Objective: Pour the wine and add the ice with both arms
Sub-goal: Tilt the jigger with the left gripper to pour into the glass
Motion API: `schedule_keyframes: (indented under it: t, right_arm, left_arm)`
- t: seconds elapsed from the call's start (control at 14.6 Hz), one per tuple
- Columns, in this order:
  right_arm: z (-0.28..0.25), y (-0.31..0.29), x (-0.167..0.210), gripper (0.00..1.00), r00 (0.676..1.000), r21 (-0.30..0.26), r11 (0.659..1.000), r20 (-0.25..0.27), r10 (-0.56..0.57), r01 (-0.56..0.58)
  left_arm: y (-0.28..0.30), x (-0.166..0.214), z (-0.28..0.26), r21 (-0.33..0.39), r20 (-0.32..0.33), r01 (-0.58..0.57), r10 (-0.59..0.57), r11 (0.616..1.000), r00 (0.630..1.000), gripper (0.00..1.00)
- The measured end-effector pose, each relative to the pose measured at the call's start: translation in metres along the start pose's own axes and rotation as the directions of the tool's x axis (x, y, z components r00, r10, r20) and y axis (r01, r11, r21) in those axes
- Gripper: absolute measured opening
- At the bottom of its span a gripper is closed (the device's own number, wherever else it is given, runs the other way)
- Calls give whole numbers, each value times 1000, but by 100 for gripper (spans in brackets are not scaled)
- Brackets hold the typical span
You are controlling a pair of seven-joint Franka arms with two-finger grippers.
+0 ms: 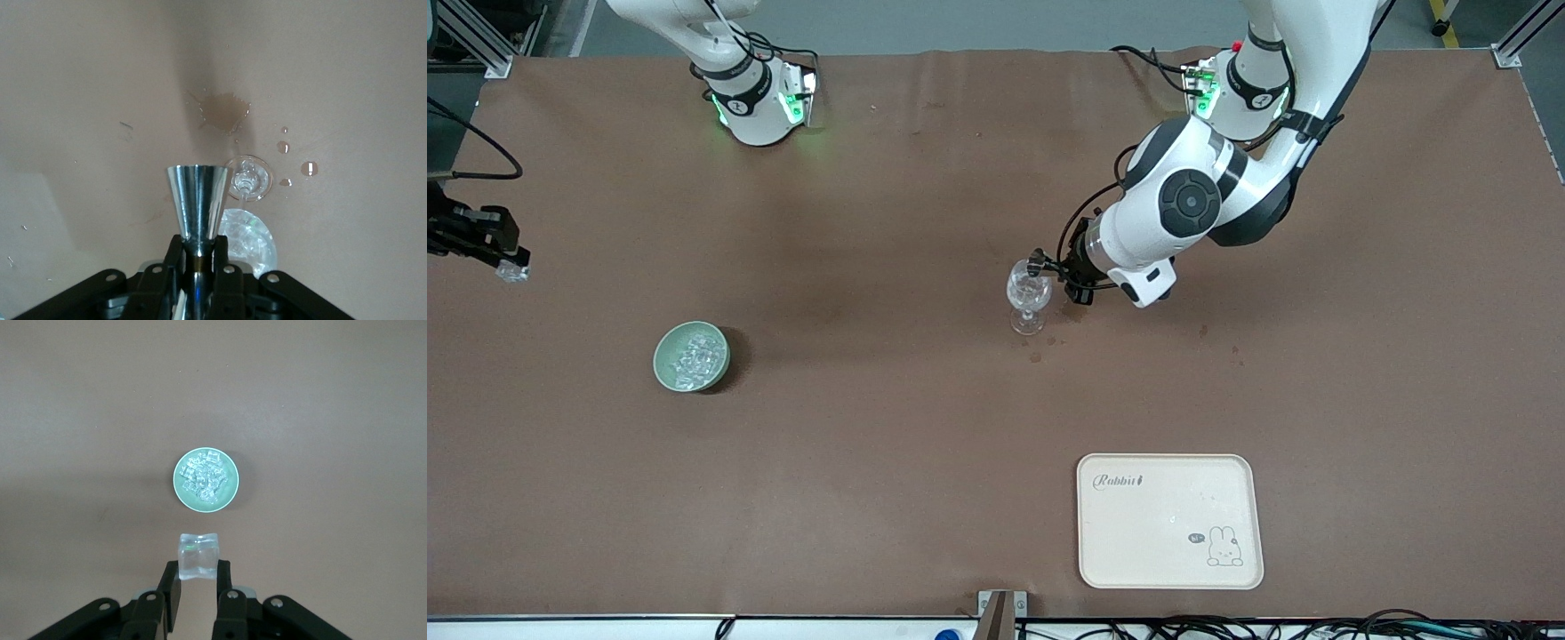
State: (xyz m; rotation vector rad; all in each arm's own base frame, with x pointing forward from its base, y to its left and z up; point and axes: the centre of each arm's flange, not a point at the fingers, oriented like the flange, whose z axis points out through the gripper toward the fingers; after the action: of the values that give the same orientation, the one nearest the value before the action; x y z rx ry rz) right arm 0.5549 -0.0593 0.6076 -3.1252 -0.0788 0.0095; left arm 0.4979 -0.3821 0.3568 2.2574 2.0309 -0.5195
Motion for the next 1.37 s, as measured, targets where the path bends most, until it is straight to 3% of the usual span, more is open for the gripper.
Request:
schedule_keyframes:
  t: [0.89, 1.37]
  right_arm:
    - [0, 0, 0, 26, 1000, 0, 1000, 2, 0, 0]
    - [0, 0, 0, 26, 1000, 0, 1000, 2, -1, 1]
  left_arm:
    - [-4, -10, 3, -56, -111, -11, 5, 998, 994, 21]
    - [5, 0, 5, -48, -102, -1, -4, 999, 995, 21]
